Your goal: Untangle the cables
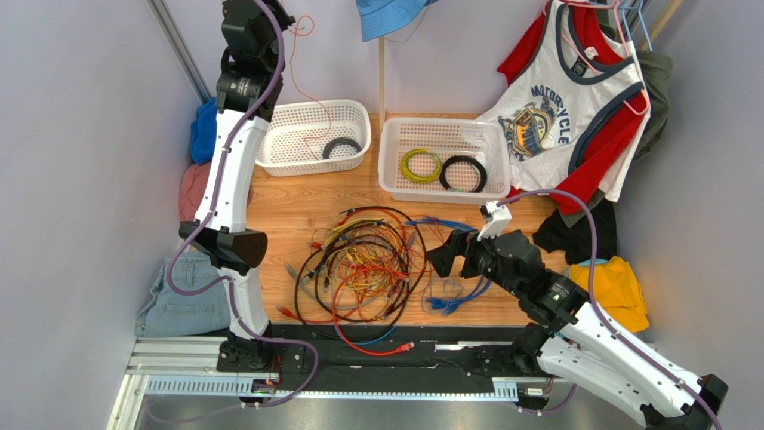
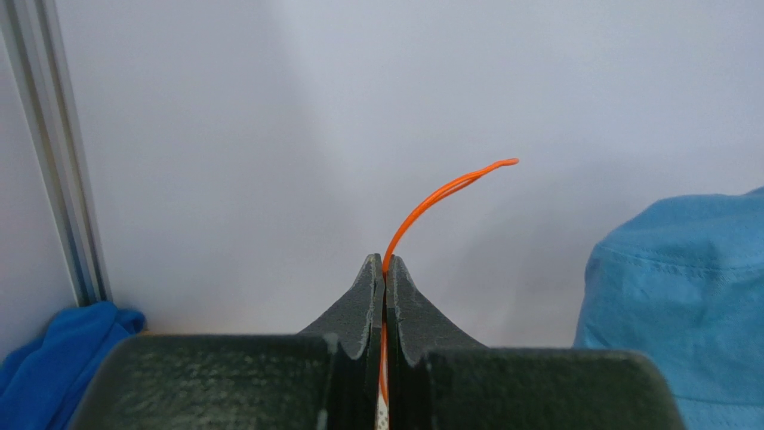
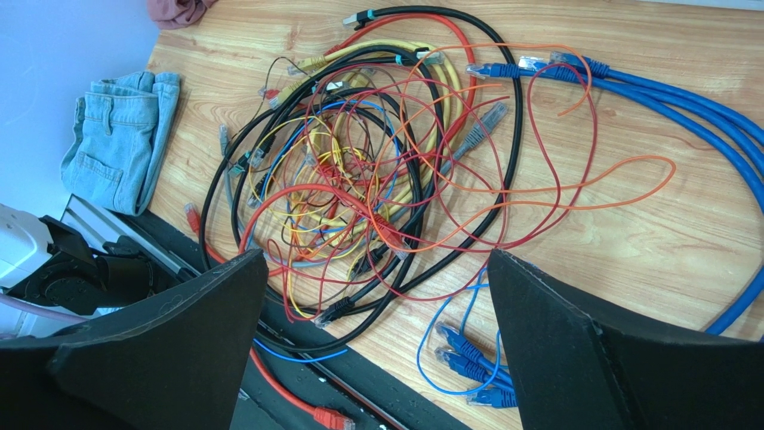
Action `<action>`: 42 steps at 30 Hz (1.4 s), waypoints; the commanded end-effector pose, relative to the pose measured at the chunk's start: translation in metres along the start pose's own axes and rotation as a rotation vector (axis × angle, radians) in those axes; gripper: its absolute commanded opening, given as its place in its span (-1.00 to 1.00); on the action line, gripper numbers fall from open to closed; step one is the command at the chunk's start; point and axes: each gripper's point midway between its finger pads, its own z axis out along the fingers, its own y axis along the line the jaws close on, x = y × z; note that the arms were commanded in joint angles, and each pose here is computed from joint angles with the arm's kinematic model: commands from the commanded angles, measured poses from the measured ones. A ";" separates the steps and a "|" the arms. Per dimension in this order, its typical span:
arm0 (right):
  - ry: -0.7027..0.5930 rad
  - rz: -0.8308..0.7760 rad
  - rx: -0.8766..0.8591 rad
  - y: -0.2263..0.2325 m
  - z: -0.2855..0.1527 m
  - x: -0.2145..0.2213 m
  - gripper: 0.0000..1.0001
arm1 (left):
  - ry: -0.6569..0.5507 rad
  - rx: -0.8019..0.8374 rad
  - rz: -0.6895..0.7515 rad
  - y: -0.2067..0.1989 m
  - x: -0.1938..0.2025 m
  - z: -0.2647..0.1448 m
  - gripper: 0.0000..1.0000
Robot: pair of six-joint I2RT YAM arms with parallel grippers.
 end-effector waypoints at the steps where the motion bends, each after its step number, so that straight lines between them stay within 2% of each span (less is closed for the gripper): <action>1: -0.060 -0.009 0.003 0.001 -0.004 -0.014 0.96 | -0.031 -0.065 0.054 0.024 0.023 0.029 -1.00; 8: -0.059 -0.009 0.032 -0.005 -0.001 -0.011 0.97 | 0.068 -0.162 0.076 0.059 0.106 0.065 -1.00; 13: -0.042 -0.011 0.034 -0.006 0.006 -0.007 0.97 | 0.277 -0.160 0.095 0.072 0.188 0.048 -1.00; 15: -0.038 -0.006 0.023 -0.004 0.006 -0.006 0.97 | 0.293 -0.151 0.076 0.073 0.198 0.041 -1.00; 16: -0.036 -0.004 0.019 -0.003 0.006 -0.005 0.97 | 0.297 -0.141 0.072 0.073 0.196 0.035 -0.89; 17: -0.036 -0.001 0.017 -0.003 0.005 -0.005 0.97 | 0.327 -0.155 0.082 0.080 0.210 0.031 -0.38; 19: -0.044 0.006 0.012 -0.002 0.001 -0.006 0.97 | 0.355 -0.167 0.097 0.082 0.214 0.027 0.16; 20: -0.047 0.006 0.013 -0.003 0.000 -0.007 0.96 | 0.364 -0.177 0.096 0.083 0.212 0.026 0.51; 21: -0.053 0.011 0.011 -0.003 -0.002 -0.007 0.96 | 0.400 -0.192 0.109 0.087 0.217 0.021 0.58; 23: -0.070 0.019 0.012 -0.004 -0.005 -0.008 0.96 | 0.390 -0.198 0.086 0.083 0.200 0.018 0.67; 24: -0.076 0.023 0.012 -0.005 -0.005 -0.008 0.96 | 0.366 -0.191 0.068 0.080 0.181 0.012 0.68; 26: -0.086 0.029 0.013 -0.006 -0.007 -0.008 0.96 | 0.367 -0.163 0.050 0.071 0.174 -0.001 0.70; 27: -0.085 0.030 0.011 -0.006 -0.007 -0.008 0.96 | 0.331 -0.133 0.026 0.062 0.148 -0.012 0.70; 29: -0.089 0.034 0.012 -0.007 -0.008 -0.008 0.96 | 0.394 -0.070 0.038 0.041 0.165 -0.042 0.68; 30: -0.089 0.035 0.009 -0.006 -0.007 -0.007 0.96 | 0.379 -0.028 0.024 0.029 0.148 -0.062 0.67; 31: -0.092 0.037 0.006 -0.006 -0.007 -0.008 0.95 | 0.458 -0.004 0.062 0.027 0.182 -0.085 0.65; 32: -0.093 0.037 0.007 -0.007 -0.008 -0.007 0.95 | 0.501 0.061 0.076 0.001 0.198 -0.114 0.60; 33: -0.092 0.037 0.006 -0.007 -0.008 -0.006 0.95 | 0.489 0.099 0.061 -0.008 0.189 -0.138 0.57; 34: -0.101 0.038 -0.003 -0.006 -0.010 -0.008 0.95 | 0.597 0.147 0.110 -0.016 0.239 -0.182 0.53; 36: -0.103 0.040 -0.005 -0.006 -0.012 -0.007 0.95 | 0.623 0.205 0.030 -0.026 0.253 -0.225 0.52; 37: -0.112 0.046 -0.016 -0.005 -0.014 -0.009 0.95 | 0.736 0.244 0.036 -0.020 0.298 -0.264 0.52; 39: -0.119 0.049 -0.037 -0.001 -0.016 -0.010 0.93 | 0.838 0.301 -0.085 -0.028 0.318 -0.299 0.52; 40: -0.125 0.053 -0.041 0.000 -0.017 -0.012 0.93 | 0.905 0.296 -0.094 -0.021 0.338 -0.321 0.52; 42: -0.117 0.056 -0.036 0.000 -0.018 -0.011 0.92 | 0.941 0.300 -0.085 -0.012 0.346 -0.344 0.52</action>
